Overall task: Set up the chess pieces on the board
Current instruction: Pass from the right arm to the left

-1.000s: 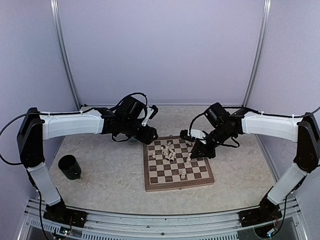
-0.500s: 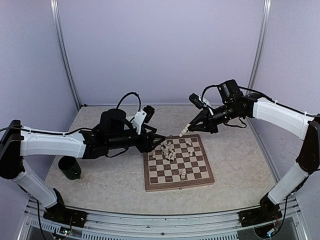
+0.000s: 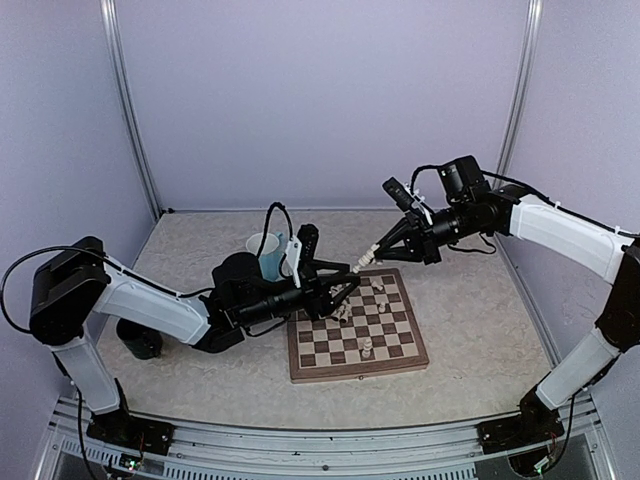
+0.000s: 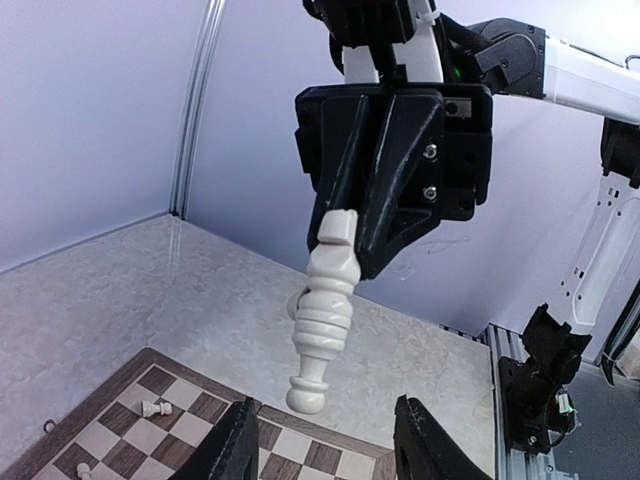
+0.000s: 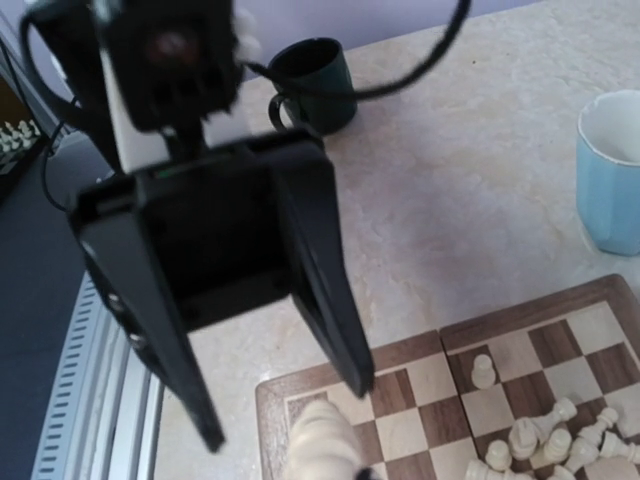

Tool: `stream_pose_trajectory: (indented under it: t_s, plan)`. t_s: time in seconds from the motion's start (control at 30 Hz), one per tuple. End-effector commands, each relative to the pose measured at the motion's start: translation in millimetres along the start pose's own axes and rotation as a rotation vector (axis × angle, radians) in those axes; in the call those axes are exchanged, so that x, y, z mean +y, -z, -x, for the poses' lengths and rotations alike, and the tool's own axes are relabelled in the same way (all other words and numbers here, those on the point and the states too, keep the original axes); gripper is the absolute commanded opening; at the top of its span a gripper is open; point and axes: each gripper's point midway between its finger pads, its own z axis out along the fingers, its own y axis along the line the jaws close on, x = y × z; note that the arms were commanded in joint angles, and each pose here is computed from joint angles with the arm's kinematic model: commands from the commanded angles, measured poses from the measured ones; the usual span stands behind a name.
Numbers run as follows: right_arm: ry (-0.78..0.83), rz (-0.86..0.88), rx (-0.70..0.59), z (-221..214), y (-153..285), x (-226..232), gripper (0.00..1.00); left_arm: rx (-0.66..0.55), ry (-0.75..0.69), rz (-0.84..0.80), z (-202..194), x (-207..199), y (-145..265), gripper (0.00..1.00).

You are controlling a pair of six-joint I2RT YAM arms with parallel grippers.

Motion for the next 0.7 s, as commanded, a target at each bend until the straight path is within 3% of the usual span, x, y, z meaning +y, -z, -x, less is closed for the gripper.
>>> stream_pose_trajectory:
  t_s: [0.0,0.37,0.67]
  plan:
    - [0.054,0.009,-0.045,18,10,14,0.00,-0.093,0.015,-0.050,22,-10,-8,0.45]
    - [0.055,0.006,-0.039,15,10,14,0.00,-0.091,0.025,-0.063,19,-9,-17,0.38]
    - [0.060,-0.006,-0.035,15,11,12,0.00,-0.083,0.045,-0.083,18,-11,-21,0.17]
